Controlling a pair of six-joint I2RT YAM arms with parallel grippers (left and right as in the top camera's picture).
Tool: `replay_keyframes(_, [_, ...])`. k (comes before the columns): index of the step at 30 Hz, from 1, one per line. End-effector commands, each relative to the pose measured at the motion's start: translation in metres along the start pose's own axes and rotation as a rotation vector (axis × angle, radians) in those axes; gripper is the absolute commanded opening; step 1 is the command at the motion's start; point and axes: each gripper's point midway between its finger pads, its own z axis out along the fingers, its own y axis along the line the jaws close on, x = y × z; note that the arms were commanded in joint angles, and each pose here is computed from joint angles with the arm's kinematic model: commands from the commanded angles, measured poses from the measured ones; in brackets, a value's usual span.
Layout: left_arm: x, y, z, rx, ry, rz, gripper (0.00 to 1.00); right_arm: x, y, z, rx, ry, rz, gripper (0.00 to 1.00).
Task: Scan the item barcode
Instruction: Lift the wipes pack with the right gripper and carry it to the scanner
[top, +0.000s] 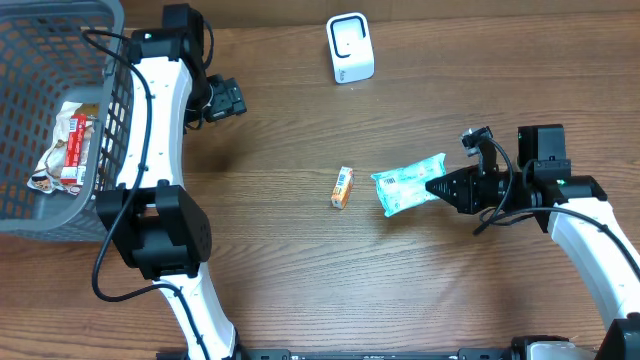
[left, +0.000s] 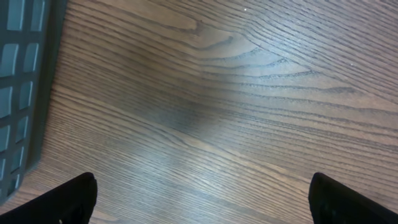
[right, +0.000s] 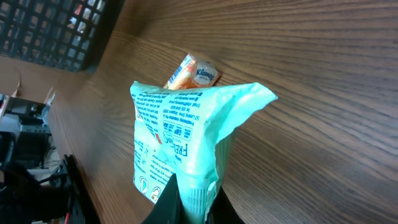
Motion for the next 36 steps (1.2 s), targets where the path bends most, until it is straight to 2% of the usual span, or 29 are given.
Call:
replay_keyframes(1, [0.001,0.001,0.001,0.012,0.009,0.016,1.0,-0.037,0.01,-0.014,0.032,-0.067,-0.096,0.03])
replay_keyframes(7, [0.001,0.001,0.001,0.012,0.009,0.016,1.0,-0.102,0.015,-0.045,0.256,-0.157,-0.245,0.03])
replay_keyframes(11, [0.001,0.001,0.001,0.011,0.009,0.014,1.0,-0.16,0.048,-0.07,0.361,-0.263,-0.452,0.03])
replay_keyframes(16, [0.001,0.001,0.001,0.012,0.009,0.016,1.0,-0.222,0.066,-0.091,0.625,-0.375,-0.727,0.03])
replay_keyframes(22, [0.002,-0.002,0.001,0.013,0.009,0.022,1.0,-0.26,0.072,-0.061,0.827,-0.4,-1.01,0.03])
replay_keyframes(29, [0.002,-0.002,0.001,0.013,0.009,0.022,1.0,-0.286,0.044,-0.004,0.974,-0.382,-1.16,0.03])
replay_keyframes(36, [0.002,-0.002,0.001,0.013,0.009,0.021,1.0,-0.294,0.006,0.046,1.042,-0.345,-1.274,0.03])
